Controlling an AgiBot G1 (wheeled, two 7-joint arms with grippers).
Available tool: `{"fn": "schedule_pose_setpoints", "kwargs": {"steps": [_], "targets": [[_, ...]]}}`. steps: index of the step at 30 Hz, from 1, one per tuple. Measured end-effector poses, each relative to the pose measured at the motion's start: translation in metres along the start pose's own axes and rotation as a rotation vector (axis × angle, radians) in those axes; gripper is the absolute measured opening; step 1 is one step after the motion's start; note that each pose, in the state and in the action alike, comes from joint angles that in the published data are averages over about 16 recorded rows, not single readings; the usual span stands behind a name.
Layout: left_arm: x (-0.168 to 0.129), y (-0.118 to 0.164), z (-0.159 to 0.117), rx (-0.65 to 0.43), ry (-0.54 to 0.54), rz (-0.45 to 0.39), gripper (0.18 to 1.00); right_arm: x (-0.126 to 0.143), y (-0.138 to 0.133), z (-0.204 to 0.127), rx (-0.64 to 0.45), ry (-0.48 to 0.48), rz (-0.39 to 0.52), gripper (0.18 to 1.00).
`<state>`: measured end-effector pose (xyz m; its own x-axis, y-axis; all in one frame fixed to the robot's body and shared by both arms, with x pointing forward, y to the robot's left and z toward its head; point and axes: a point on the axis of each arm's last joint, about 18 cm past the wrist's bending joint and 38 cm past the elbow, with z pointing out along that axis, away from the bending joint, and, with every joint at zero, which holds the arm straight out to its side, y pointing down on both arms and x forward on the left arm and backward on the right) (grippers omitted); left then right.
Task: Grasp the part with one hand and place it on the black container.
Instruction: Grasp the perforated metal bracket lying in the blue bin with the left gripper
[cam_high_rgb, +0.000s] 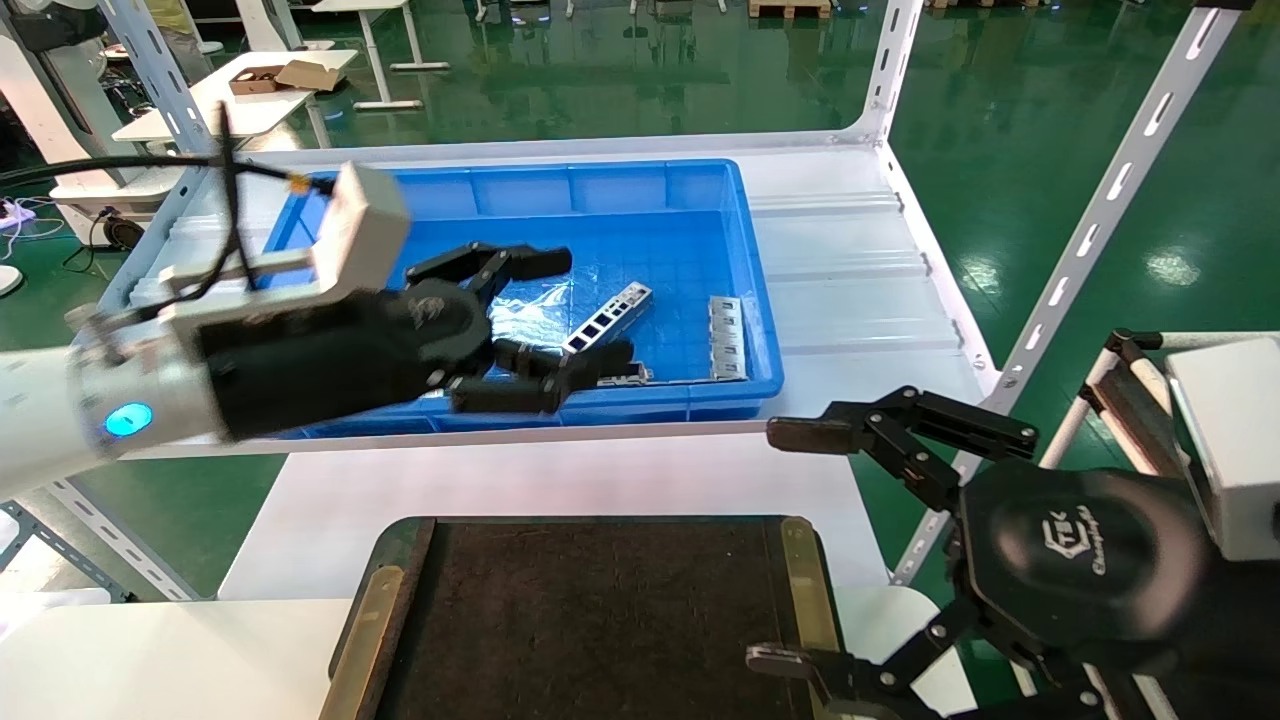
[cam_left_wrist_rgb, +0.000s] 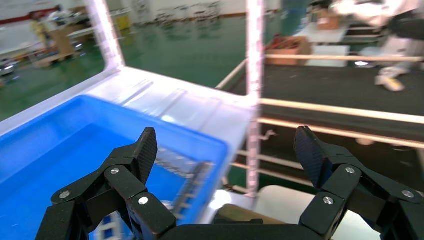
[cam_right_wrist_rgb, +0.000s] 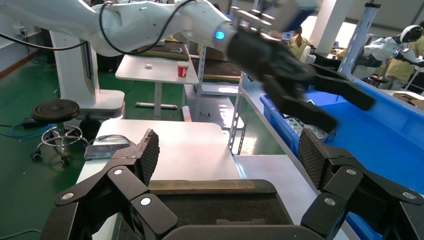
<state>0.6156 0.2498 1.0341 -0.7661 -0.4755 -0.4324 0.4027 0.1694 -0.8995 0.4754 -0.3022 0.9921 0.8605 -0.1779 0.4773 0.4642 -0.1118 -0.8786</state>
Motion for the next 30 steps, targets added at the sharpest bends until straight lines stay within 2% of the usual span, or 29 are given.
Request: {"fn": "schedule_pose_setpoints", "kwargs": {"steps": [10,19,30], "targets": [[-0.042,0.014,0.056,-0.086,-0.119,0.010,1.000,0.000,0.000,0.000,0.000,0.000,0.000,1.001],[-0.064,0.035,0.101,-0.171,-0.209,0.003,1.000,0.000,0.000,0.000,0.000,0.000,0.000,1.001],[-0.070,0.061,0.128,-0.257,-0.287,-0.017,1.000,0.000,0.000,0.000,0.000,0.000,0.000,1.001]]}}
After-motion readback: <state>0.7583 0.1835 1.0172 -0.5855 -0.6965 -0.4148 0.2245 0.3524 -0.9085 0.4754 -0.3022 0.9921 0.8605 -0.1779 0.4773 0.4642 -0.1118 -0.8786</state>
